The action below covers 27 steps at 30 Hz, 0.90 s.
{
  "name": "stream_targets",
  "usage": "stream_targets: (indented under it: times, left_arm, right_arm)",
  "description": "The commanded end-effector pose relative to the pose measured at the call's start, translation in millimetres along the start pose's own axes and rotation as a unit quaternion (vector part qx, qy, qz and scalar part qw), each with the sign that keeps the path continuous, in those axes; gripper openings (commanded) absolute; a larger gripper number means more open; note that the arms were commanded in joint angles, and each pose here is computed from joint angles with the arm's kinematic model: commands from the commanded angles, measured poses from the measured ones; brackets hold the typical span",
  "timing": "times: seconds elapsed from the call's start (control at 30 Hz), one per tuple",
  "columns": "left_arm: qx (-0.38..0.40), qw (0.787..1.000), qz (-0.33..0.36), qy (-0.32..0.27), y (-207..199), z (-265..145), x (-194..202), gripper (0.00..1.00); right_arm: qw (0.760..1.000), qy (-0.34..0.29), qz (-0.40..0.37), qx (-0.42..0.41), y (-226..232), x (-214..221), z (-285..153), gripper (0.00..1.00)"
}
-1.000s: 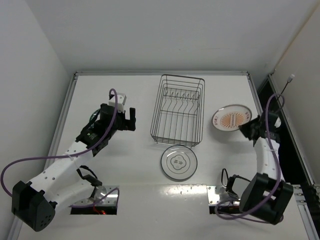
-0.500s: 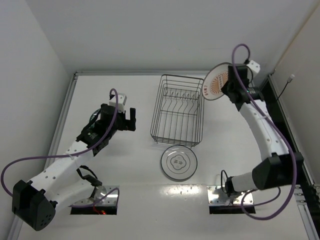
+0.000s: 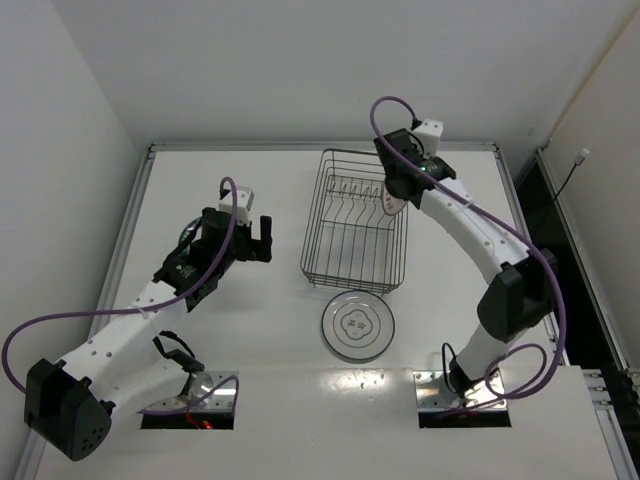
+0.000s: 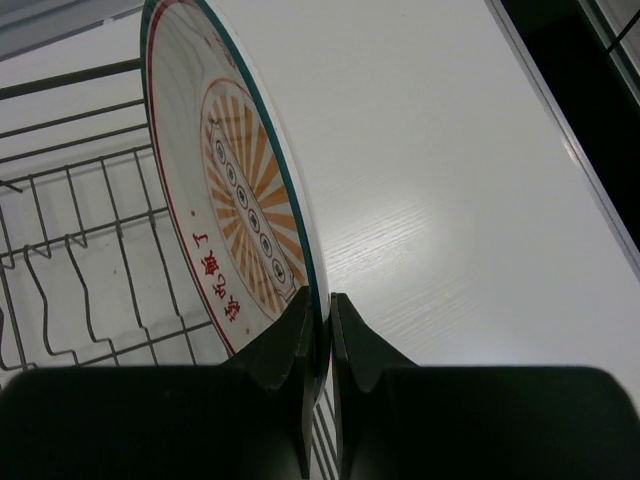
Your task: Load the plates into the dish rack
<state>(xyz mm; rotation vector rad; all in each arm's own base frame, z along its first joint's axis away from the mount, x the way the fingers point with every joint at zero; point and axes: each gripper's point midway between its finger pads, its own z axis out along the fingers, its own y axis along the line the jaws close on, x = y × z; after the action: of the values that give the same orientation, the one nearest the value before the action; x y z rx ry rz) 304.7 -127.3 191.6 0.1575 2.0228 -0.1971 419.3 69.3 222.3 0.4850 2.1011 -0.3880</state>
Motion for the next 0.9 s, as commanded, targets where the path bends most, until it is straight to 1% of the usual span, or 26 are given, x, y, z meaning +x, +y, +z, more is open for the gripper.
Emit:
stream_targets:
  times: [0.0, 0.07, 0.13, 0.27, 0.47, 0.63, 0.7, 0.77, 0.87]
  left_arm:
    - [0.008, 1.0, -0.003, -0.027, -4.8, -4.3, -19.8, 1.0]
    - [0.003, 1.0, -0.004, -0.028, -3.0, -4.2, -20.2, 1.0]
    - [0.003, 1.0, -0.004, -0.028, -2.9, -4.2, -20.2, 1.0]
    - [-0.002, 1.0, -0.004, -0.029, -1.3, -4.1, -20.5, 1.0]
    - [-0.006, 1.0, -0.004, -0.03, 0.2, -4.1, -20.8, 1.0]
    - [-0.006, 1.0, -0.004, -0.03, 0.2, -4.1, -20.8, 1.0]
    - [-0.006, 1.0, -0.004, -0.03, 0.2, -4.1, -20.8, 1.0]
    - [-0.006, 1.0, -0.004, -0.03, 0.2, -4.1, -20.8, 1.0]
    - [-0.007, 1.0, -0.003, -0.025, 0.7, -4.3, -18.6, 1.0]
  right_arm:
    - [0.998, -0.063, 0.006, 0.027, 15.3, -29.8, -12.7, 0.0]
    - [0.997, -0.062, -0.025, 0.04, 22.1, -23.4, -18.1, 0.0]
    - [0.995, -0.059, -0.044, 0.064, 23.1, -13.7, -11.2, 0.0]
    - [0.994, -0.067, -0.049, 0.072, 26.9, -11.6, -16.2, 0.0]
    - [0.99, -0.111, -0.046, 0.08, 10.8, -41.7, -43.8, 0.0]
    - [0.988, -0.142, -0.018, 0.065, -0.2, -72.4, -65.2, 0.0]
    - [0.987, -0.146, -0.016, 0.068, -3.1, -74.5, -62.4, 0.0]
    - [0.988, -0.138, -0.021, 0.063, 4.4, -67.9, -56.1, 0.0]
    - [0.99, -0.113, -0.05, 0.072, 9.9, -45.2, -37.1, 0.0]
